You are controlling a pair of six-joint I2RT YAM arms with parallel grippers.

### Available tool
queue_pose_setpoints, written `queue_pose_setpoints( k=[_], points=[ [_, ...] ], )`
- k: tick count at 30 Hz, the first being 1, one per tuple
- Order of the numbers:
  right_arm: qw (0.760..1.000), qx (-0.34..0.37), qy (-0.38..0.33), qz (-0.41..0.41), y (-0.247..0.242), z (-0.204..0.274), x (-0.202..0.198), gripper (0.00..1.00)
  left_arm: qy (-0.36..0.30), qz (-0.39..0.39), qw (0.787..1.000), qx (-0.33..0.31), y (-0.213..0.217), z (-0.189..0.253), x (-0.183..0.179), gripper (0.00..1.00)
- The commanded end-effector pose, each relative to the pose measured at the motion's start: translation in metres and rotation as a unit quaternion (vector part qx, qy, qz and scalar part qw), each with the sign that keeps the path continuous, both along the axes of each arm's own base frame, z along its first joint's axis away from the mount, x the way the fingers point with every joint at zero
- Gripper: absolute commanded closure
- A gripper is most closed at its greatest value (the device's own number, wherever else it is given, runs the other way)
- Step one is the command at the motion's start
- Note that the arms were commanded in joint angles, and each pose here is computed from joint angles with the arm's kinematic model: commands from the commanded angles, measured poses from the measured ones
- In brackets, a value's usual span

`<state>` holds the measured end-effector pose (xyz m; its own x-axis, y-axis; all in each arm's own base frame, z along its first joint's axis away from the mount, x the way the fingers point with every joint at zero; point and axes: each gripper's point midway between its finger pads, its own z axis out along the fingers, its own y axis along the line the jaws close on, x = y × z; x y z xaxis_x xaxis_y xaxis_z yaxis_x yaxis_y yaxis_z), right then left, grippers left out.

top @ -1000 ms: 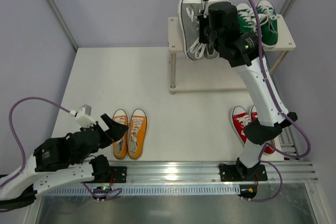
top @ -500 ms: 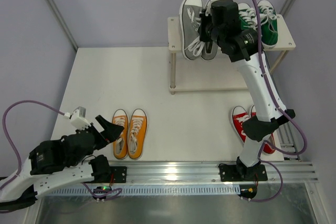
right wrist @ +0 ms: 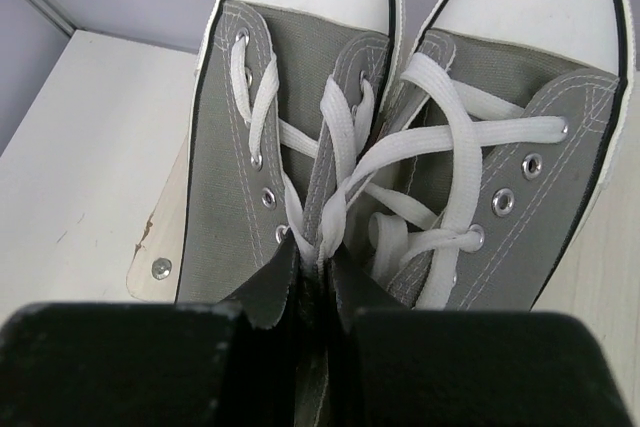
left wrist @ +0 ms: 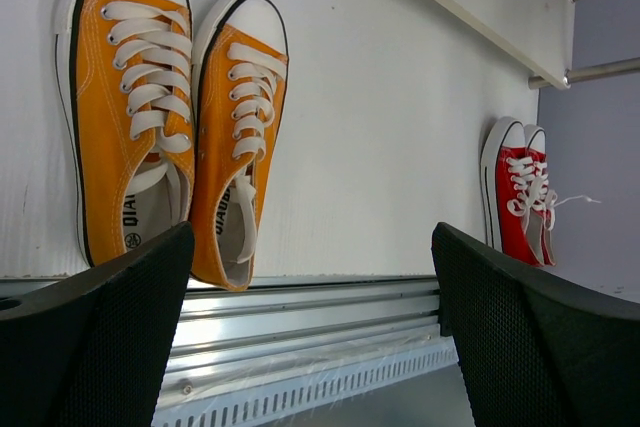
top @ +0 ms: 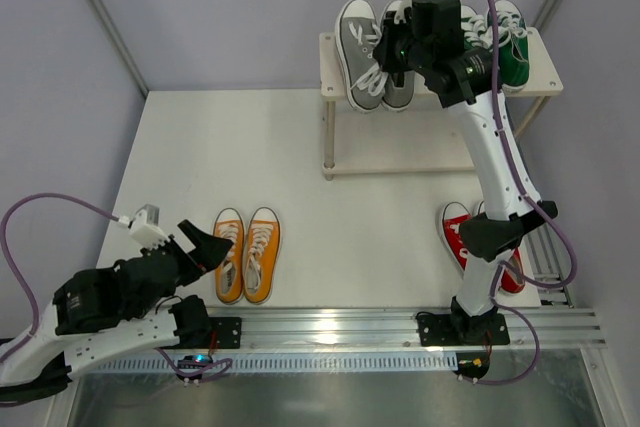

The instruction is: Place and organize the shoes onto the shoe shelf

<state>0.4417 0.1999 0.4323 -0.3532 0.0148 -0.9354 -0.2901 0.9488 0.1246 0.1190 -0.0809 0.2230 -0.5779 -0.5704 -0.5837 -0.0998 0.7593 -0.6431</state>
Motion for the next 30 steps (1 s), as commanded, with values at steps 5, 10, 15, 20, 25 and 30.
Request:
queue_pose_setpoints(
  k=[5,10,15,20,25,30],
  points=[
    [0.993,0.056,-0.102,0.028,0.009,0.062,0.012,0.96,-0.017,0.025,1.0,-0.005,0.015,0.005,0.003,0.02],
    [0.993,0.059,-0.102,0.028,0.009,0.061,0.015,0.96,-0.02,0.028,0.999,-0.005,0.019,0.006,0.003,0.02],
    [0.991,0.07,-0.112,0.015,-0.002,0.078,-0.001,0.62,-0.023,0.028,0.999,-0.005,0.02,0.008,0.003,0.01],
    [0.991,0.071,-0.115,0.004,-0.011,0.082,-0.015,0.29,-0.023,0.027,0.999,-0.008,0.019,0.006,0.003,0.01],
    [0.985,0.083,-0.152,-0.001,-0.023,0.113,-0.038,0.17,-0.025,0.024,0.999,-0.014,0.017,0.008,0.003,0.01],
    [0.971,0.106,-0.215,0.003,-0.038,0.156,-0.088,0.11,-0.04,0.004,0.999,-0.026,0.008,0.018,0.004,0.01]
  ],
)
